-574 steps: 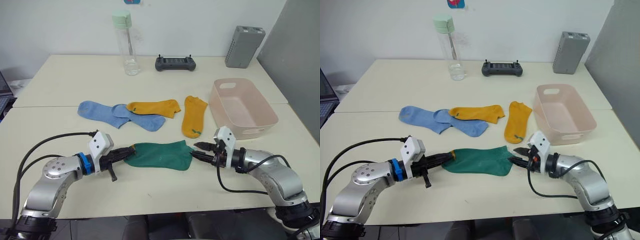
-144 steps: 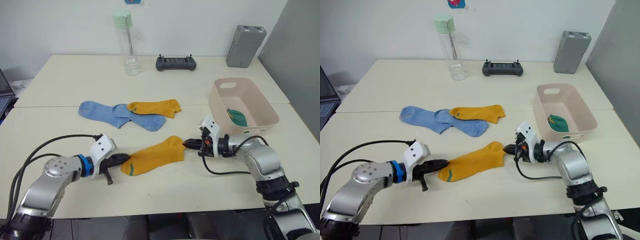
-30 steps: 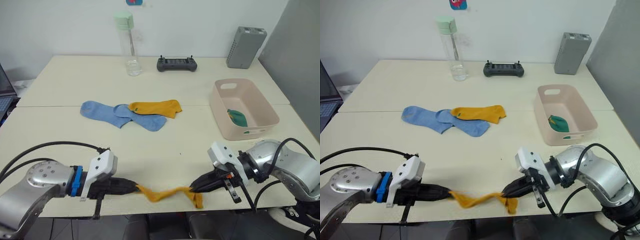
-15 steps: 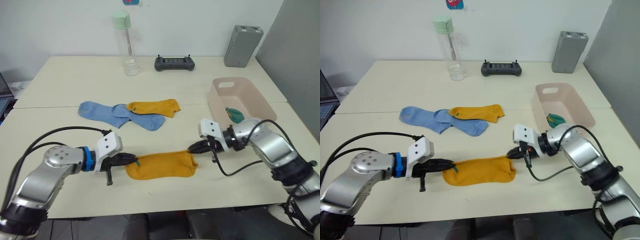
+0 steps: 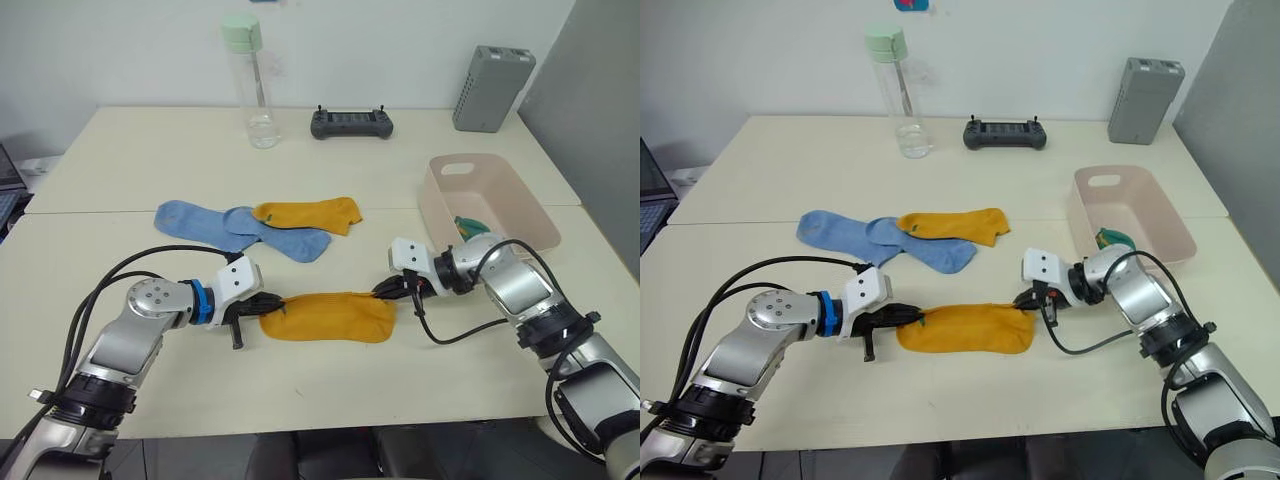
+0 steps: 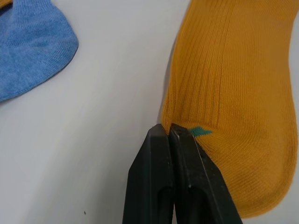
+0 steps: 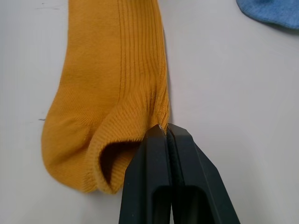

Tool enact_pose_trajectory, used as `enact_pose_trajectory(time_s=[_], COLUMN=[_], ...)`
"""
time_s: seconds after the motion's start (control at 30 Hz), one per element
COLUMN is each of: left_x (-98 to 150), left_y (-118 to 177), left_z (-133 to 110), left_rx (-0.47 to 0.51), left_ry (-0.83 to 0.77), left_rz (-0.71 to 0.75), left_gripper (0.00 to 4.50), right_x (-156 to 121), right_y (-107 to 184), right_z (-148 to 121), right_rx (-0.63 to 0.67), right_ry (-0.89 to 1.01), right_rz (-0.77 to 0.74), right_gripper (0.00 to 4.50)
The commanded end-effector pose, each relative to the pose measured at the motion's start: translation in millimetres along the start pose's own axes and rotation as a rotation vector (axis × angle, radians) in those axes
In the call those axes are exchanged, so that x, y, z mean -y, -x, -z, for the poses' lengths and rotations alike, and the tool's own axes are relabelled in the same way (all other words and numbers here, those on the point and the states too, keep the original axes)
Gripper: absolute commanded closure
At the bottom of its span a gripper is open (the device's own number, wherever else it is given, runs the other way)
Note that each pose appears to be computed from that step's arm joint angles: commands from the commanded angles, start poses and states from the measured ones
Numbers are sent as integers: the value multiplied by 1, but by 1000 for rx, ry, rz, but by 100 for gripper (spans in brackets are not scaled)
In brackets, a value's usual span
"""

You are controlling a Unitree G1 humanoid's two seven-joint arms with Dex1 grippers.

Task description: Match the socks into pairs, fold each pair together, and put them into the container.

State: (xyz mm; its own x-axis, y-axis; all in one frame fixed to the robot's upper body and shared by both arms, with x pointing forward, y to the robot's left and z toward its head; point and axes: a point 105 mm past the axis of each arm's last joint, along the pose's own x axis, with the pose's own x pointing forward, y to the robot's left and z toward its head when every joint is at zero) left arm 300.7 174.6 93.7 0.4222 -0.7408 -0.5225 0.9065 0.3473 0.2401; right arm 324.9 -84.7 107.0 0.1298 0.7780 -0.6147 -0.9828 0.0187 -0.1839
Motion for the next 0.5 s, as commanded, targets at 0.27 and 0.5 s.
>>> enact_pose_trajectory(time_s=[0.27,0.5], left_x=[-19,-30], left_y=[1,33], left_z=[-13,-29], left_rx=[55,141], left_ry=[-49,-8], left_rz=[-55,-162], left_gripper=[384,176], right_x=[11,30], right_y=[17,42], right_z=[-17,-37], right_rx=[78,199], right_ry=[13,25], right_rz=[106,282], right_gripper=[403,167])
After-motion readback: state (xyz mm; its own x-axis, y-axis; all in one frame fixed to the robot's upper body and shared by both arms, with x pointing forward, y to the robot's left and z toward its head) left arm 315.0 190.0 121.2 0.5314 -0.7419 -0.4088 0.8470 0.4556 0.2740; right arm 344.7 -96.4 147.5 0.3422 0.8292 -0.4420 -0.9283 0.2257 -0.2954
